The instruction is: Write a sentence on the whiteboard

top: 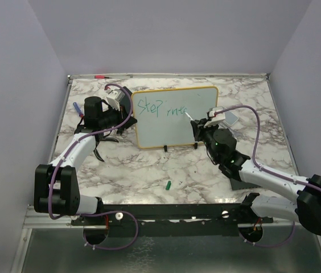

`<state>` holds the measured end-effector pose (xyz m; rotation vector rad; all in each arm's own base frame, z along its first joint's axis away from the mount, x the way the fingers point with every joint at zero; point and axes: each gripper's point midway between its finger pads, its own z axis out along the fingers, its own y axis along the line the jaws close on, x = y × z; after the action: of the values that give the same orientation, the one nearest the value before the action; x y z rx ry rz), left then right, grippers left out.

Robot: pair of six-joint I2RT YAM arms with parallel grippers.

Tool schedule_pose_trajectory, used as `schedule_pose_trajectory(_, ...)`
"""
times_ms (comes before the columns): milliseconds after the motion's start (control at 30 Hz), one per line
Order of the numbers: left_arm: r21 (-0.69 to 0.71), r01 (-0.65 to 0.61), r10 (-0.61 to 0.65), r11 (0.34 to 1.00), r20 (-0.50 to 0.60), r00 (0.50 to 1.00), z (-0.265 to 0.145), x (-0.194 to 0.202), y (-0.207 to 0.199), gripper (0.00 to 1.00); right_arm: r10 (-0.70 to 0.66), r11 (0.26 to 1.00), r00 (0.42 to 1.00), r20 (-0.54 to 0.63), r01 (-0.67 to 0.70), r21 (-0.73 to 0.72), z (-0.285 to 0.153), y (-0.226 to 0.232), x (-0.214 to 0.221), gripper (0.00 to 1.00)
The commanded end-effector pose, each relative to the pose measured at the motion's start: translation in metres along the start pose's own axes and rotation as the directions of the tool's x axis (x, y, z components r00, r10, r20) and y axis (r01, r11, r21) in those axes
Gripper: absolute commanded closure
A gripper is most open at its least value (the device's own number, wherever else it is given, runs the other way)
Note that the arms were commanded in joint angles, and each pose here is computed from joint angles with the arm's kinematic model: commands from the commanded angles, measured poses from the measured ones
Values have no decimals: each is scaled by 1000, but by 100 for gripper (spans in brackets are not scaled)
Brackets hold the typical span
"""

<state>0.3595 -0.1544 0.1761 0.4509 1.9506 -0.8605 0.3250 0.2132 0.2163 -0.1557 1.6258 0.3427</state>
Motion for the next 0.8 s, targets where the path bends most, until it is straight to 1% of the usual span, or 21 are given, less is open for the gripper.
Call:
schedule_pose_trajectory(0, -9, -39, 39, 999, 39, 998, -4, -12, -1, 100, -8, 995, 1000, -26, 10, 95, -6, -20, 9, 99)
schedule_pose_trajectory(233, -8, -38, 38, 999, 39, 999, -4, -12, -1, 100, -8, 994, 1000, -7, 9, 112, -7, -24, 3, 99)
schedule_pose_trajectory(767, -9, -41, 41, 999, 40, 998, -5, -12, -1, 100, -28, 999, 999, 40, 26, 47, 4, -7, -19, 99)
